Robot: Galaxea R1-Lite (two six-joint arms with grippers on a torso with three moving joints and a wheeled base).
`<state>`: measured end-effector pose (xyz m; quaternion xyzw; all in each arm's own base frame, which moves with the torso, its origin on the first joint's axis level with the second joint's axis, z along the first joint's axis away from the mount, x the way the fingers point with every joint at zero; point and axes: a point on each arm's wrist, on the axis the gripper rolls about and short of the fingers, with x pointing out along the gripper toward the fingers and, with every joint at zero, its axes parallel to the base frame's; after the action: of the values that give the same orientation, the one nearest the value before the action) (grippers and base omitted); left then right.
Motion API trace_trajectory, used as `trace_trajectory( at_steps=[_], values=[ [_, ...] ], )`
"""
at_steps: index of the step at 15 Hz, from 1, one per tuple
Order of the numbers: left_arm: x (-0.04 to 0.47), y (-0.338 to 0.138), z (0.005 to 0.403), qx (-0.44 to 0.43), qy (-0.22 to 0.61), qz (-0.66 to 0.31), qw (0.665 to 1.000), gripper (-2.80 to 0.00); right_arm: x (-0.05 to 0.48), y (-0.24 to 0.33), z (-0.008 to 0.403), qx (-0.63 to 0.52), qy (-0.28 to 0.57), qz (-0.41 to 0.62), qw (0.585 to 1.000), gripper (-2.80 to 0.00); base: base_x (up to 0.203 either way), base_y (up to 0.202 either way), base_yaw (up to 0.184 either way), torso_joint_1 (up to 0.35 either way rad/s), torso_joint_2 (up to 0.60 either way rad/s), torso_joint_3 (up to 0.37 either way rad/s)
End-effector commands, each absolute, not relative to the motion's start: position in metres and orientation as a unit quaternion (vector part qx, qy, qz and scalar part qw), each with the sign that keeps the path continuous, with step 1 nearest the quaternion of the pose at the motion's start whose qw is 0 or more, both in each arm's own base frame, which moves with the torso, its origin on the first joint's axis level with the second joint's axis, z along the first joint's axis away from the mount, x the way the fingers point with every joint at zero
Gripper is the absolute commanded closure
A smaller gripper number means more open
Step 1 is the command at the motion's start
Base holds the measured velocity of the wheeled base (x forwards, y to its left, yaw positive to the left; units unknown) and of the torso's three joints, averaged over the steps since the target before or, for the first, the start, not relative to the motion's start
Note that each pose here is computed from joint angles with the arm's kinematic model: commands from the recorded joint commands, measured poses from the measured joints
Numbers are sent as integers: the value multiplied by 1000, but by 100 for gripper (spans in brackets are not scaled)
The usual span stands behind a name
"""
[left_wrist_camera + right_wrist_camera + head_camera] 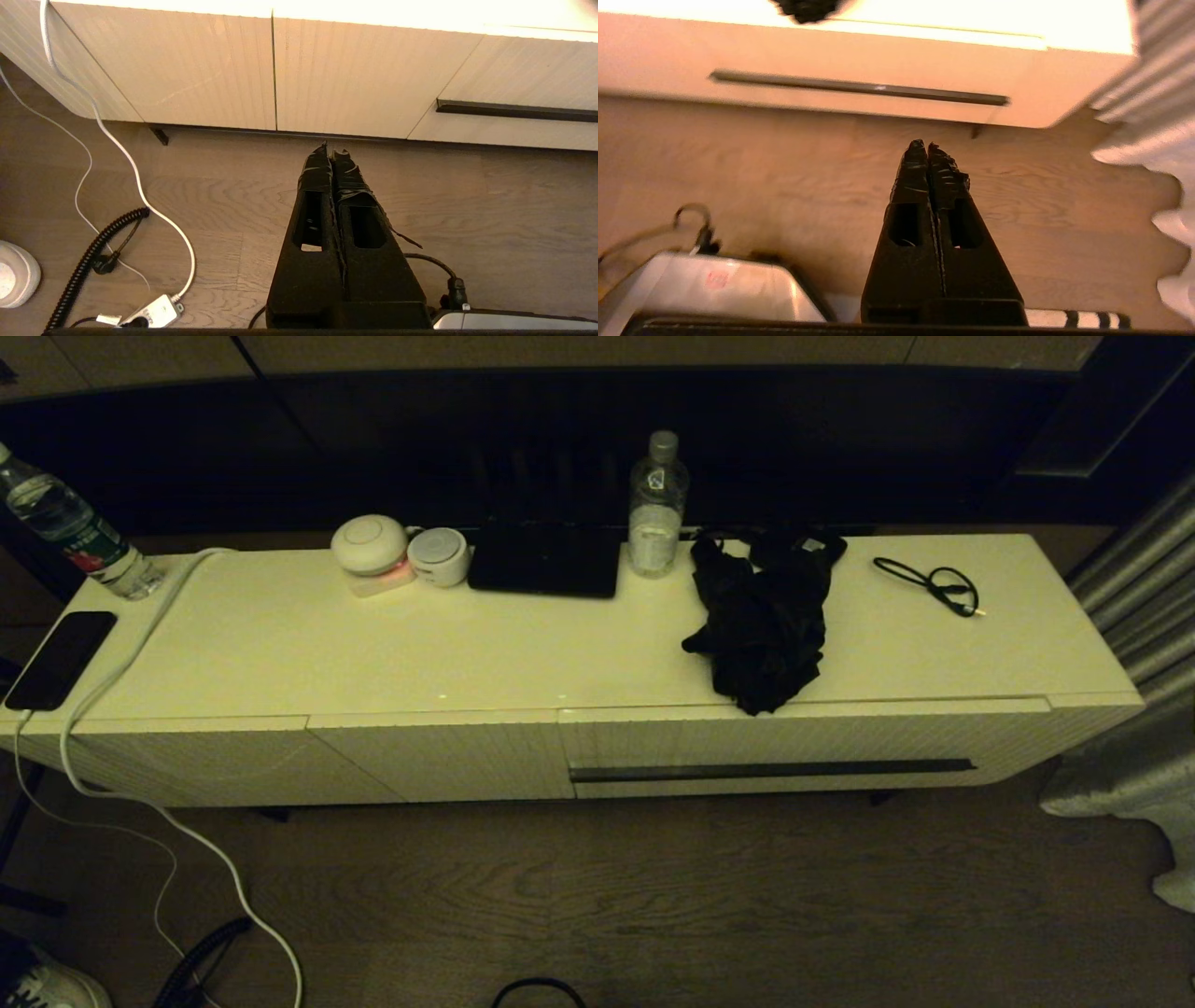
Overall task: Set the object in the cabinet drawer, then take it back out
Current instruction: Open the drawer
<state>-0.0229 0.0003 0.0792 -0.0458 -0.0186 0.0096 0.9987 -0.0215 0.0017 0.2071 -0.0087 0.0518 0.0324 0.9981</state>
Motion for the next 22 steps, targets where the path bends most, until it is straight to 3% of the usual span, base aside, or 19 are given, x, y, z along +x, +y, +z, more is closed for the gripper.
trace_trajectory(
  at_steps=[1, 6, 11, 17, 22],
  values=[
    [-23, 0, 79, -46, -20, 10, 999, 0, 44, 2, 244, -24, 147, 59, 987, 0, 0, 0, 0, 0, 0, 0],
    [-23, 0, 79, -46, -20, 10, 999, 0, 156, 30, 275, -150, 219, 176, 948, 0, 0, 0, 0, 0, 0, 0],
    [-23, 0, 79, -46, -20, 10, 999, 0, 236, 96, 223, -286, 312, 228, 877, 0, 0, 0, 0, 0, 0, 0],
    [-23, 0, 79, -46, -20, 10, 999, 0, 269, 111, 169, -463, 345, 272, 770, 0, 0, 0, 0, 0, 0, 0],
    [-23, 0, 79, -46, -19, 10, 999, 0, 290, 98, 140, -557, 291, 305, 715, 0, 0, 0, 0, 0, 0, 0]
  ],
)
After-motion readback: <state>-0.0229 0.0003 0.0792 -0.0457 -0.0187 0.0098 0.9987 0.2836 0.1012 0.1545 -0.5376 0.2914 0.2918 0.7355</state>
